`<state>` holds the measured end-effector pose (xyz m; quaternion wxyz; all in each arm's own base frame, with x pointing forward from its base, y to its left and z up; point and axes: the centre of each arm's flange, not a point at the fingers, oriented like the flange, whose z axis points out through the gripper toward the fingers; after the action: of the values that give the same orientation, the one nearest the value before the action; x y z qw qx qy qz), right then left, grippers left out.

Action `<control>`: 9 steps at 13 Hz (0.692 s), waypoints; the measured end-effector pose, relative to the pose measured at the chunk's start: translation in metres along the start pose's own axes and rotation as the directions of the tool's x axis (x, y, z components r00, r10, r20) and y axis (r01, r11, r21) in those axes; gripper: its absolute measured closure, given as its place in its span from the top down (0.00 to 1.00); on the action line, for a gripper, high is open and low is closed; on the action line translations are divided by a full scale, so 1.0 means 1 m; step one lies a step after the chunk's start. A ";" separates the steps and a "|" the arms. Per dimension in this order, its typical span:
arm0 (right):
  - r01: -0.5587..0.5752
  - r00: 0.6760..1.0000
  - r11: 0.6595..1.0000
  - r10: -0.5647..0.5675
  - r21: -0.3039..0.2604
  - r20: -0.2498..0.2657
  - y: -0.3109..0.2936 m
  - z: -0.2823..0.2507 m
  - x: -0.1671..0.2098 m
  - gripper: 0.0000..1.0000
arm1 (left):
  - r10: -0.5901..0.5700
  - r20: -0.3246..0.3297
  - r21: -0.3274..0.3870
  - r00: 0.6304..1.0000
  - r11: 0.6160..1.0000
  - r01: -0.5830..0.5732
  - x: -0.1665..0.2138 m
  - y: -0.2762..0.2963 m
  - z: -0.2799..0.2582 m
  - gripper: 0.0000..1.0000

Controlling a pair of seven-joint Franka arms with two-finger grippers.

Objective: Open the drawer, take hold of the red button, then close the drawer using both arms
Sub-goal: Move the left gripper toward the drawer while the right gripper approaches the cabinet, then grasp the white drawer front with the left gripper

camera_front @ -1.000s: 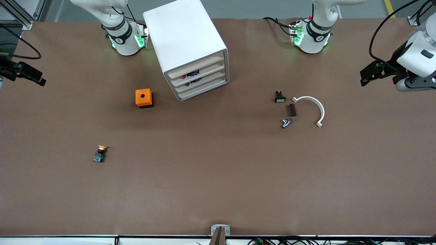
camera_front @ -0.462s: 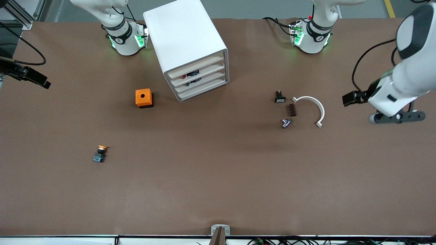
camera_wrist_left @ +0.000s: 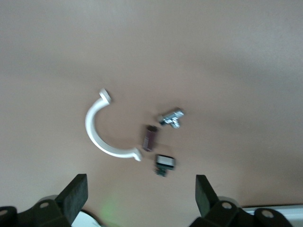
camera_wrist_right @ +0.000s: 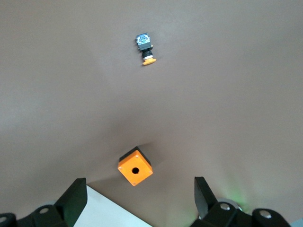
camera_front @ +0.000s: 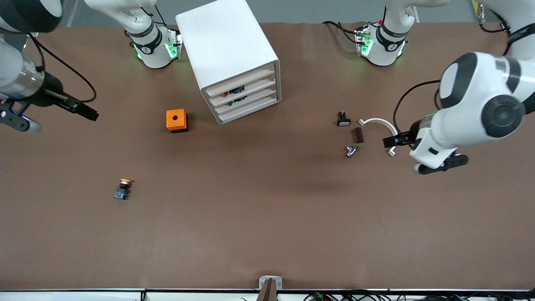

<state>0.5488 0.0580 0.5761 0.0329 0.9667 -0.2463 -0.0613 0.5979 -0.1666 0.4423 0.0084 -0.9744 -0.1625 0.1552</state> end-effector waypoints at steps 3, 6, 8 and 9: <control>-0.105 0.994 0.994 0.105 -0.012 0.005 -0.047 0.026 -0.008 1.00 | -0.238 0.125 0.040 0.963 0.971 0.234 -0.014 0.065 0.066 1.00; -0.188 0.982 0.981 0.188 -0.038 0.009 -0.094 0.054 -0.024 1.00 | -0.439 0.182 0.125 0.880 0.898 0.422 -0.022 0.118 0.128 1.00; -0.224 0.974 0.973 0.225 -0.053 0.011 -0.113 0.069 -0.029 1.00 | -0.585 0.224 0.177 0.779 0.811 0.558 -0.028 0.143 0.154 1.00; -0.238 0.971 0.969 0.239 -0.061 0.011 -0.122 0.077 -0.033 1.00 | -0.652 0.240 0.206 0.719 0.758 0.619 -0.032 0.152 0.164 1.00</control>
<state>0.5678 0.1783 0.4916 0.0662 0.9281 -0.3590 -0.0731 0.5666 -0.3264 0.2855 0.0907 -0.8222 -0.4776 0.2962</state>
